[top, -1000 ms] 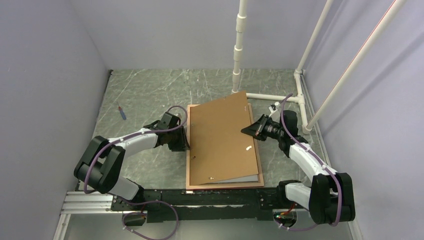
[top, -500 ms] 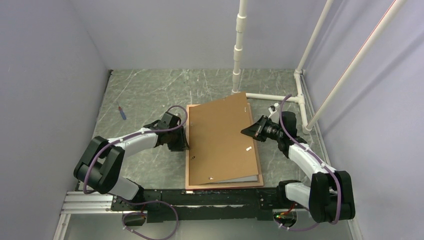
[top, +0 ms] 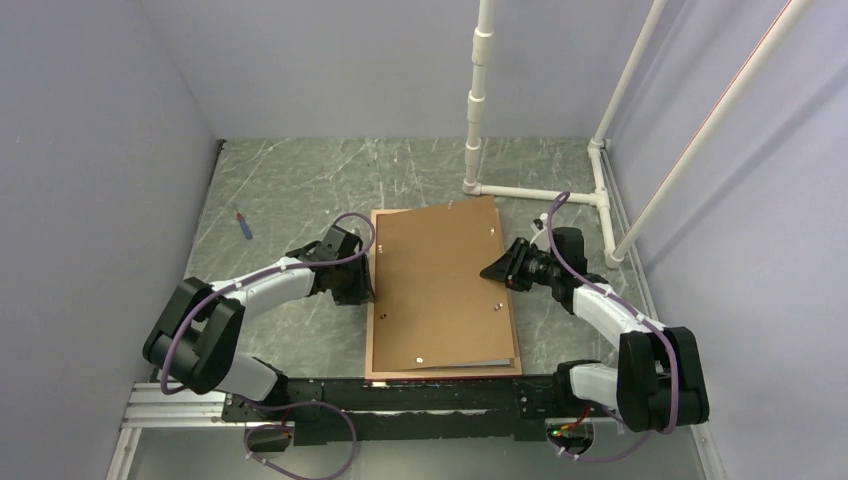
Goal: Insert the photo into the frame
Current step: Place the photo frame item in the photo frame.
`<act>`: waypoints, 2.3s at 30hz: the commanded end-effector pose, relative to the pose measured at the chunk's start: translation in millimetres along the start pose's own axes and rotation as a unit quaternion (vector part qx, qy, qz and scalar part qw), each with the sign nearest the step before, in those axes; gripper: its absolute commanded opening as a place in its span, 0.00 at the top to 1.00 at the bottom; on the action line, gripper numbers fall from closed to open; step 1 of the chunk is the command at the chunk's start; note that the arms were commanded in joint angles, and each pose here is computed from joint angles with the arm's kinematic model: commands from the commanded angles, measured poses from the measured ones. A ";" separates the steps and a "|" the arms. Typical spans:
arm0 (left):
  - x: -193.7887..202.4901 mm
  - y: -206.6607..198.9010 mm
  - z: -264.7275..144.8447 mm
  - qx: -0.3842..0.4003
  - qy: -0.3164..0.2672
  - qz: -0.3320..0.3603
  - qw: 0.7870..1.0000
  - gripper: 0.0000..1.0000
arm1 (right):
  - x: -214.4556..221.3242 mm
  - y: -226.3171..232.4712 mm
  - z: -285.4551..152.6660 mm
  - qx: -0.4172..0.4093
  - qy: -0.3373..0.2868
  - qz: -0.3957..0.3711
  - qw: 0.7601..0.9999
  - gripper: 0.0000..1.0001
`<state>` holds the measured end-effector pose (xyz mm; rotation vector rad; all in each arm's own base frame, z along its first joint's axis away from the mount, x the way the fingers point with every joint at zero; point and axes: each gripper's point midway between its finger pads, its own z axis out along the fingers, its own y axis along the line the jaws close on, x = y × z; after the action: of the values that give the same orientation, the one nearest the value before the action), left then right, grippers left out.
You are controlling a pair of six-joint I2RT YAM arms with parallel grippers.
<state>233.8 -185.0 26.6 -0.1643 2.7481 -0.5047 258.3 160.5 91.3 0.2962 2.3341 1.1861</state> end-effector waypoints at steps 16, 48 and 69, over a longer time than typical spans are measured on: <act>-11.5 -20.8 -1.8 0.010 -0.011 0.035 0.999 0.53 | 19.0 -29.4 16.8 0.030 0.035 -0.040 0.998 0.59; -8.9 -25.5 -2.2 -0.001 -0.004 0.046 0.999 0.51 | 18.2 -34.4 19.0 0.170 0.045 -0.134 0.975 0.08; -10.4 -19.0 -5.5 -0.026 -0.010 0.053 0.998 0.41 | 12.6 -29.6 11.9 0.224 0.037 -0.173 0.958 0.03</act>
<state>234.0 -196.0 30.4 -0.0566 2.7685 -0.4153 243.4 162.5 42.3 0.0040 2.6175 0.5850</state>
